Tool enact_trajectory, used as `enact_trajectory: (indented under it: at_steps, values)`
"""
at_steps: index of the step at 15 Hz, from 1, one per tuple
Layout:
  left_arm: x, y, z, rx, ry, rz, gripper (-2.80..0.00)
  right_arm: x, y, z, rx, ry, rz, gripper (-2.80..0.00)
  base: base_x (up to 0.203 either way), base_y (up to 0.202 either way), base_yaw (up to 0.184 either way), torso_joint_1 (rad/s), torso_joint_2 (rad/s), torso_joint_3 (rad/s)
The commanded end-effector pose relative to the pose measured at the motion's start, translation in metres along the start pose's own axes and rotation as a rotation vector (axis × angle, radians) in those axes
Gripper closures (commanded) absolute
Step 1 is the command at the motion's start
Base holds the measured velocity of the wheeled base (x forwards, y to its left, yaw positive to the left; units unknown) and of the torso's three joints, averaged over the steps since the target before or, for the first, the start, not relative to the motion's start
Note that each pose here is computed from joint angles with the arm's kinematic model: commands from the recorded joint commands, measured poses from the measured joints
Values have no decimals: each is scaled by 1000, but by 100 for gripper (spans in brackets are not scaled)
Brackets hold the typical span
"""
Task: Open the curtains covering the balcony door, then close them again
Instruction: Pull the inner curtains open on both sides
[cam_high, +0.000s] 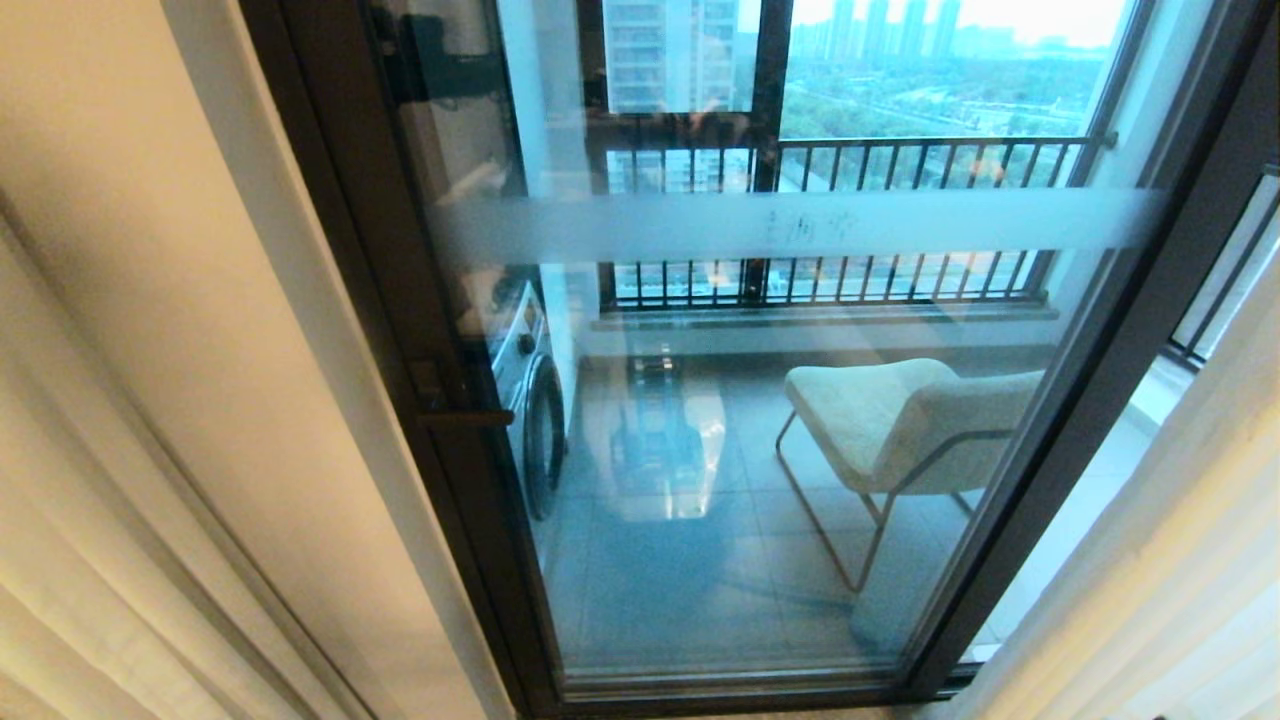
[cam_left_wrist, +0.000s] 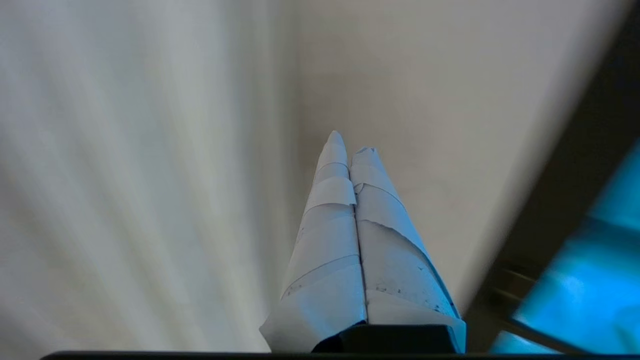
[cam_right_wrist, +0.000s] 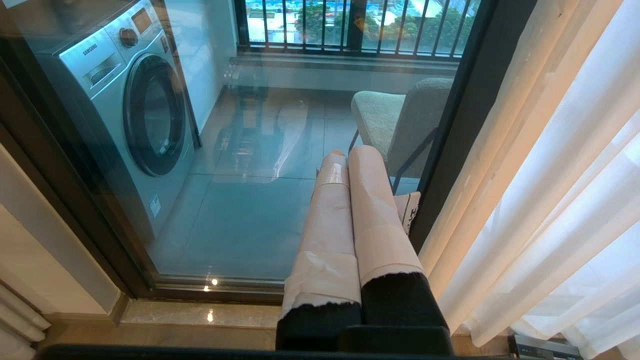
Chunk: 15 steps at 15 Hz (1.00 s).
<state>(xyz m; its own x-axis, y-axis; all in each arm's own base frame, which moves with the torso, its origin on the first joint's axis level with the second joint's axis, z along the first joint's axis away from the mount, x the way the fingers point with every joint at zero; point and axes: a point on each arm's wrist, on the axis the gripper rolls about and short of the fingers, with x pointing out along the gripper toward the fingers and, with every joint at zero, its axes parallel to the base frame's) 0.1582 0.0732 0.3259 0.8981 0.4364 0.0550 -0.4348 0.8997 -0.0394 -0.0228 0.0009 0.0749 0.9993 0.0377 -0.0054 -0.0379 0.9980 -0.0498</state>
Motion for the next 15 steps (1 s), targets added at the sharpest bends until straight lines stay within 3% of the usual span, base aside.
enact_trajectory:
  at_steps: [1, 5, 9, 13, 15]
  values:
    - [-17, -20, 0, -9, -16, -127, 0, 0, 0, 0, -1, 1, 1, 0, 0, 0, 0, 0, 0, 0]
    - [-49, -41, -12, -22, -8, -322, 0, 0, 0, 0, -1, 1, 1, 0, 0, 0, 0, 0, 0, 0]
    - [-89, -41, -55, -13, 55, -463, 0, 0, 0, 0, -1, 1, 1, 0, 0, 0, 0, 0, 0, 0]
    - [-116, -29, -120, 17, 178, -498, 0, 0, 0, 0, -1, 1, 1, 0, 0, 0, 0, 0, 0, 0]
    - [-137, -17, -154, 15, 194, -503, 0, 0, 0, 0, -1, 1, 1, 0, 0, 0, 0, 0, 0, 0]
